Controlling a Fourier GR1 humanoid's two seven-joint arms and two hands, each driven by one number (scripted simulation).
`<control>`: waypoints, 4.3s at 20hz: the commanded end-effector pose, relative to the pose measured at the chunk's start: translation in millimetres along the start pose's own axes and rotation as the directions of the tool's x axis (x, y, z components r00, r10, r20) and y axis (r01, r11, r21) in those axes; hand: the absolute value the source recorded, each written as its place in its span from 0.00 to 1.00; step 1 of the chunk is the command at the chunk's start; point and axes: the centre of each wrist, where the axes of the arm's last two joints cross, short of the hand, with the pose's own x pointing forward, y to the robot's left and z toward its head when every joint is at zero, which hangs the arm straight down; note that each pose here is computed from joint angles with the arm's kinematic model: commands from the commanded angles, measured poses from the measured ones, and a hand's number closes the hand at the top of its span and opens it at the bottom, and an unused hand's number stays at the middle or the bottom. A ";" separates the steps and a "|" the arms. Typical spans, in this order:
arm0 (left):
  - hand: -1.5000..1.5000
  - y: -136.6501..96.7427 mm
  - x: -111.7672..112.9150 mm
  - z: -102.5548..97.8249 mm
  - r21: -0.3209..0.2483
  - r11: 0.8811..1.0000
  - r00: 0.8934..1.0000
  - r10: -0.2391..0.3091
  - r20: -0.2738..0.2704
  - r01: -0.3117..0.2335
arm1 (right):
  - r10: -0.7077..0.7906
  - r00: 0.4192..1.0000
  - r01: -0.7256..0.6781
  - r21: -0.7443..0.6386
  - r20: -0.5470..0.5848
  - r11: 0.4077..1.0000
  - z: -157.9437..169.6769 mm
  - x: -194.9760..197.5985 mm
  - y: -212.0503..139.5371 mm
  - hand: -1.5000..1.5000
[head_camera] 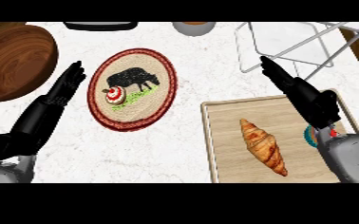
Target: Pick the croissant from the tray and place it in the tiered shelf
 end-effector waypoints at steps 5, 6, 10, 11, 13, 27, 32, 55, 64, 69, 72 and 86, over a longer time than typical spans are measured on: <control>0.50 -0.1 -74.1 49.0 0.283 0.953 0.863 0.230 -0.449 -0.107 | 0.381 0.854 -0.332 -0.193 0.354 0.923 20.3 100.7 -72.2 1.00; 0.50 5.8 -81.7 54.6 0.353 0.930 0.821 0.279 -0.498 -0.101 | 0.438 0.804 -0.368 -0.241 0.403 0.898 24.3 117.8 -77.6 1.00; 0.50 -16.2 -90.4 38.6 0.346 0.918 0.750 0.366 -0.551 -0.193 | 0.522 0.852 -0.508 -0.325 -0.051 0.798 50.0 56.7 -121.0 1.00; 0.50 -29.7 -86.7 46.4 0.334 0.923 0.749 0.358 -0.557 -0.193 | 0.514 0.858 -0.487 -0.316 0.000 0.814 64.6 28.6 -123.1 0.00; 0.50 -1.7 -82.7 35.8 0.338 0.923 0.754 0.355 -0.553 -0.186 | 0.511 0.857 -0.478 -0.270 0.065 0.836 73.5 29.2 -111.7 0.00; 0.50 -17.8 -104.9 41.4 0.362 0.914 0.750 0.367 -0.550 -0.182 | 0.660 0.746 -0.664 0.170 0.087 0.728 111.6 131.0 -59.5 0.00; 0.50 -20.3 -90.5 36.8 0.335 0.926 0.750 0.346 -0.563 -0.176 | 0.710 0.703 -0.704 0.104 -0.043 0.703 115.5 146.1 -9.3 0.00; 0.50 -25.6 -85.3 18.3 0.327 0.927 0.748 0.348 -0.565 -0.183 | 0.841 0.419 -0.854 0.168 -0.342 0.493 70.3 106.0 97.8 0.00; 0.50 -27.7 -95.1 30.5 0.328 0.926 0.744 0.352 -0.568 -0.188 | 0.861 0.368 -0.882 0.163 -0.350 0.443 56.2 85.0 119.5 0.00; 0.50 -33.8 -86.9 23.5 0.322 0.927 0.765 0.348 -0.543 -0.193 | 0.848 0.383 -0.877 0.144 -0.366 0.458 51.4 75.8 123.6 0.00; 0.50 -12.7 -70.0 15.3 0.326 0.926 0.760 0.349 -0.548 -0.191 | 0.859 0.338 -0.897 0.145 -0.384 0.418 41.2 50.9 127.9 0.00; 0.50 -29.7 -82.3 21.7 0.323 0.925 0.748 0.356 -0.560 -0.198 | 0.864 0.327 -0.914 0.102 -0.383 0.392 36.2 15.6 110.3 0.00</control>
